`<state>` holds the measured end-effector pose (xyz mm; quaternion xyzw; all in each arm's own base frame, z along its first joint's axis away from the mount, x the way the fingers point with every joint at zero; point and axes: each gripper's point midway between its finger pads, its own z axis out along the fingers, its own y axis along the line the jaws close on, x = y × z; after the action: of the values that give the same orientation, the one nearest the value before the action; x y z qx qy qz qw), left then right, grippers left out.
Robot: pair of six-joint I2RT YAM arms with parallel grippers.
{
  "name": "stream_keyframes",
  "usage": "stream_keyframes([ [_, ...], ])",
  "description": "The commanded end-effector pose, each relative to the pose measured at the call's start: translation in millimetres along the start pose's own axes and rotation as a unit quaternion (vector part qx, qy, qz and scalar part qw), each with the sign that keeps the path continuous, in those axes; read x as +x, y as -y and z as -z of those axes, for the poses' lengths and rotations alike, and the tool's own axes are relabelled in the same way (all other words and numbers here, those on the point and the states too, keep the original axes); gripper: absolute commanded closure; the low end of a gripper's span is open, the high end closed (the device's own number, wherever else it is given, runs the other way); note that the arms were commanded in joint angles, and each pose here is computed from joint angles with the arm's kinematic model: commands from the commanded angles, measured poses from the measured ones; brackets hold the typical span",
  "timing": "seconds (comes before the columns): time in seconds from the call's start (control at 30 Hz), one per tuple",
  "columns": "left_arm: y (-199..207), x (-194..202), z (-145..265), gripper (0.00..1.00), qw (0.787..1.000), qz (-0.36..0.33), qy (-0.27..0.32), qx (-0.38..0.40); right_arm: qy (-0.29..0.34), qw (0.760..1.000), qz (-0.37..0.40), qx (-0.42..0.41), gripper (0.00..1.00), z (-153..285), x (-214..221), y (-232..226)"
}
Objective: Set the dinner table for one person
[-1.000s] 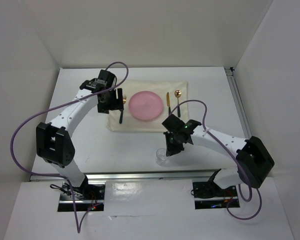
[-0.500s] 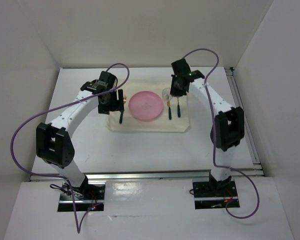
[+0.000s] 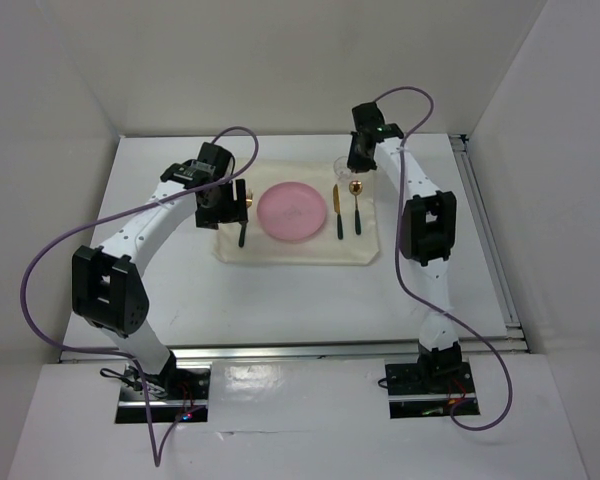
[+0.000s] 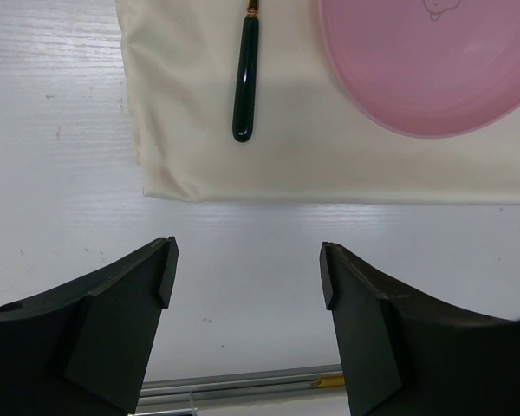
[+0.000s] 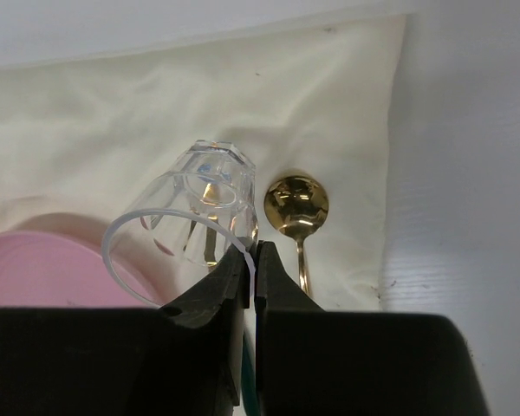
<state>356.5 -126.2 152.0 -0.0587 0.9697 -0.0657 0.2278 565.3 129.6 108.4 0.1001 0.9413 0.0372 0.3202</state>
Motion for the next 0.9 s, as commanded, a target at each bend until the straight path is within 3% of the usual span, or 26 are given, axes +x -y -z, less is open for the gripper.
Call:
stream_keyframes([
  [0.0, 4.0, 0.6, 5.0, 0.16, 1.0, -0.002, 0.001, 0.011, 0.027, 1.0, -0.008, -0.008, 1.0, -4.4, -16.4, -1.4],
  [0.47, 4.1, 1.5, 2.9, 0.17, 1.0, 0.003, 0.001, 0.011, 0.018, 1.0, -0.02, 0.01, 0.99, -39.4, -9.0, 12.0],
  [0.6, 3.2, 3.4, 4.1, 0.17, 1.0, 0.003, 0.001, 0.011, 0.02, 0.999, -0.025, 0.002, 0.76, -39.6, -10.5, 8.3],
  [0.63, 1.7, 6.8, 2.1, 0.17, 1.0, 0.003, -0.004, 0.009, 0.022, 0.999, -0.026, -0.006, 0.54, -39.7, -11.9, 5.5],
  [0.77, 1.7, 6.9, 2.1, 0.17, 1.0, 0.003, -0.004, 0.009, 0.036, 0.998, -0.032, -0.032, 0.17, -24.8, -25.0, -5.2],
  [0.87, 0.6, 6.2, 1.9, 0.17, 1.0, 0.007, -0.002, 0.005, 0.069, 0.995, -0.036, -0.059, 0.05, 2.7, -51.9, -17.1],
])
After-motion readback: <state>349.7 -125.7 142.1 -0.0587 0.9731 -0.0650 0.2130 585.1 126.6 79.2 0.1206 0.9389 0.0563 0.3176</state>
